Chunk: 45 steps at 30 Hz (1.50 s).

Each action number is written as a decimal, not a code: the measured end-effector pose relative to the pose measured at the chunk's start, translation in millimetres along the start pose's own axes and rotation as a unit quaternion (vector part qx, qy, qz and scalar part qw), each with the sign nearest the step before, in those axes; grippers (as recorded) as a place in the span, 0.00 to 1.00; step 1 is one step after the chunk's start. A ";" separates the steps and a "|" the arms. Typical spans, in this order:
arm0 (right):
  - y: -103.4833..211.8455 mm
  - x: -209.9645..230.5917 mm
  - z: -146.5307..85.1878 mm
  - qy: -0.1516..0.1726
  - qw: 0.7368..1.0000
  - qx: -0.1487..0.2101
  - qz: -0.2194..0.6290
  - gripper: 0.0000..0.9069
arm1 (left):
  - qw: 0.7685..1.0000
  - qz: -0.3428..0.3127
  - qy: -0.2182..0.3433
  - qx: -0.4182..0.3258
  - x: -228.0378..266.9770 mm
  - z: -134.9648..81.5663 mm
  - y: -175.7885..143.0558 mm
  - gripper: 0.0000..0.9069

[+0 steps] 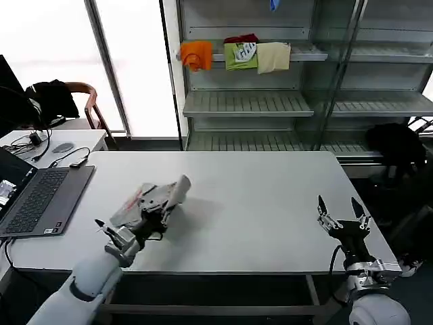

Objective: Fold and organize the clothes.

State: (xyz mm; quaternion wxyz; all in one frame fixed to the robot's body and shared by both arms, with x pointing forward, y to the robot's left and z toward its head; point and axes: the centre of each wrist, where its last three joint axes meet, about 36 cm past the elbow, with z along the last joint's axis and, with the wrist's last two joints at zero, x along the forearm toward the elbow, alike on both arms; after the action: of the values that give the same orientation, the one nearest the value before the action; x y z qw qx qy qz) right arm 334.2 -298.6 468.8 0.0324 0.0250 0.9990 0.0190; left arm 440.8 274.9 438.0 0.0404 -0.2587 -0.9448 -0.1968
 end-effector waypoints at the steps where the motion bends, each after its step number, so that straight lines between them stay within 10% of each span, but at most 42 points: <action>1: -0.1 -0.3 0.3 0.000 1.000 0.000 0.000 1.00 | 1.000 0.004 0.000 0.005 -3.1 -1.9 -4.5 0.03; 4: 0.6 -1.0 1.4 0.001 1.000 0.000 -0.001 1.00 | 1.000 0.013 0.000 0.018 -13.0 -8.4 -17.0 0.09; 6: 1.3 -1.5 2.3 0.001 1.000 0.000 -0.001 1.00 | 1.000 0.016 0.003 0.025 -20.0 -13.0 -26.2 1.00; 31: 37.4 -22.6 1.5 0.016 0.999 -0.002 -0.042 1.00 | 0.991 -0.131 -0.031 -0.020 -27.2 -123.8 -78.6 1.00; 45: 120.8 -70.4 17.2 0.130 0.980 -0.049 -0.140 1.00 | 0.986 -0.161 -0.011 0.038 30.3 -98.4 -40.0 1.00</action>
State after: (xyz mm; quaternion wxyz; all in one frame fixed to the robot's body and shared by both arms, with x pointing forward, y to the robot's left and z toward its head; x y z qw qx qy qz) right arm 411.5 -181.0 460.9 -0.0940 -0.1192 0.9862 0.0660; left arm 392.0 219.1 519.8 0.0074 -0.1033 -0.9814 -0.1616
